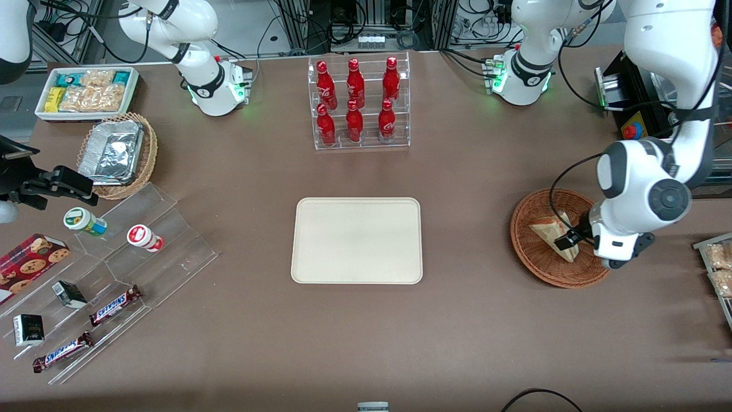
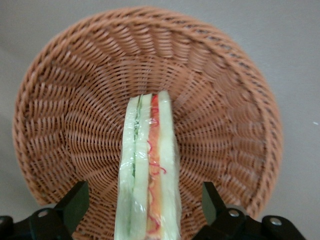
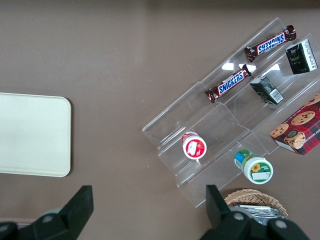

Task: Place sandwich from basket to tray
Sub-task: 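Close the left gripper on the sandwich and lift it from the basket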

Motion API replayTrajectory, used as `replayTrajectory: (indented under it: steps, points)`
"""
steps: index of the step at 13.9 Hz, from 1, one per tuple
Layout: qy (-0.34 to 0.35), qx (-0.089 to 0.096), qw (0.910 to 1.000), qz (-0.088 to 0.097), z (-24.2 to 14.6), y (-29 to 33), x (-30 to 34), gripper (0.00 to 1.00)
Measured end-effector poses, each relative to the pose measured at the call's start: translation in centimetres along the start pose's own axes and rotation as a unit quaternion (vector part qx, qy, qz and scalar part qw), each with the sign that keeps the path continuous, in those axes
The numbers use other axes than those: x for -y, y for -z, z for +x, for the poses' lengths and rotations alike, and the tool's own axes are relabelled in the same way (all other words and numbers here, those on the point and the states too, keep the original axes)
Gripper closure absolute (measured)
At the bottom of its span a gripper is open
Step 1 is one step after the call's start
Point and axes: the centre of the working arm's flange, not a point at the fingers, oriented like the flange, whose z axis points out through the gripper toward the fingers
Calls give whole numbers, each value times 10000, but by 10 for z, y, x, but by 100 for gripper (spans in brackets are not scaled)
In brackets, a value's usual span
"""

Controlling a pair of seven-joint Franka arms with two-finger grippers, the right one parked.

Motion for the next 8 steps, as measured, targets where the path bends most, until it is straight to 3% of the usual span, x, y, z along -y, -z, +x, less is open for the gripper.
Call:
replayTrajectory:
  steps: [8]
  points:
    - [122,65,9999,46,-6,-36,6,2]
